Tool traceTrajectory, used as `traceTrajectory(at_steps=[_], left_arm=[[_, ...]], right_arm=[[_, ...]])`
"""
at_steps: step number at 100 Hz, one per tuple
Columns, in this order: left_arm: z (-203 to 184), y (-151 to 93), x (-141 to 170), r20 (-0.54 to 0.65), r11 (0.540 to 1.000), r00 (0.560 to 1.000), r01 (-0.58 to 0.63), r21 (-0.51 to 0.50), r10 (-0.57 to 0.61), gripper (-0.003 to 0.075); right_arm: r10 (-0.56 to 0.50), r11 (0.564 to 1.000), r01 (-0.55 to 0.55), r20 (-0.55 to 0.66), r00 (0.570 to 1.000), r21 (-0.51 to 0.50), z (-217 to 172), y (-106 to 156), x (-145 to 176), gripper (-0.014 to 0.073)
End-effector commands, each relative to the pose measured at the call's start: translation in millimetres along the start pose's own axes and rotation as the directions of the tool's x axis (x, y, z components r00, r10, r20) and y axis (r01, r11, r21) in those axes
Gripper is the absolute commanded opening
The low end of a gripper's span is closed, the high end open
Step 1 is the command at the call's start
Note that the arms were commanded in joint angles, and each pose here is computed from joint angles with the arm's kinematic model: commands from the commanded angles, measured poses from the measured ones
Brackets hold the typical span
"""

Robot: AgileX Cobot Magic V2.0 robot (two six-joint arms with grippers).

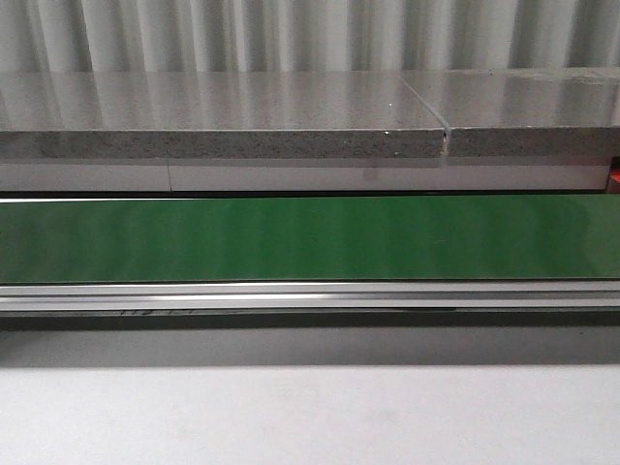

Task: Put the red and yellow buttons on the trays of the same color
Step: 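Set the red button on the belt's near end and release, then lower the left gripper onto a yellow button and grasp it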

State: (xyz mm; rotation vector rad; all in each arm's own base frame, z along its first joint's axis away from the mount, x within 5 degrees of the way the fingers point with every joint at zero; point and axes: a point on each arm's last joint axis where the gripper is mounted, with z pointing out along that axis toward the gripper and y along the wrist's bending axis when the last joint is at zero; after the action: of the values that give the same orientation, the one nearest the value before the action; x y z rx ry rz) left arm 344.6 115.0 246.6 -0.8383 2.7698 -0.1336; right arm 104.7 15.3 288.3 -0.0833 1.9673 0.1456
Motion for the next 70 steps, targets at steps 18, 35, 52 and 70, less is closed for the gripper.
traceTrajectory(at_steps=[18,35,52,70], left_arm=[[-6,3,-11,0.053,0.998,0.997,0.051,0.03,-0.053,0.0512],[8,3,-15,0.041,0.998,0.997,0.062,0.034,-0.063,0.0512],[16,4,-17,0.036,0.997,0.997,0.064,0.031,-0.065,0.0512],[20,4,-18,0.032,0.997,0.997,0.065,0.03,-0.066,0.0481]], right_arm=[[-0.017,1.0,0.017,0.105,0.994,0.004,-4,0,-15,-0.0068],[-0.017,1.0,0.017,0.105,0.994,0.004,-4,0,-15,-0.0068],[-0.017,1.0,0.017,0.105,0.994,0.004,-4,0,-15,-0.0068],[-0.017,1.0,0.017,0.105,0.994,0.004,-4,0,-15,-0.0068]])
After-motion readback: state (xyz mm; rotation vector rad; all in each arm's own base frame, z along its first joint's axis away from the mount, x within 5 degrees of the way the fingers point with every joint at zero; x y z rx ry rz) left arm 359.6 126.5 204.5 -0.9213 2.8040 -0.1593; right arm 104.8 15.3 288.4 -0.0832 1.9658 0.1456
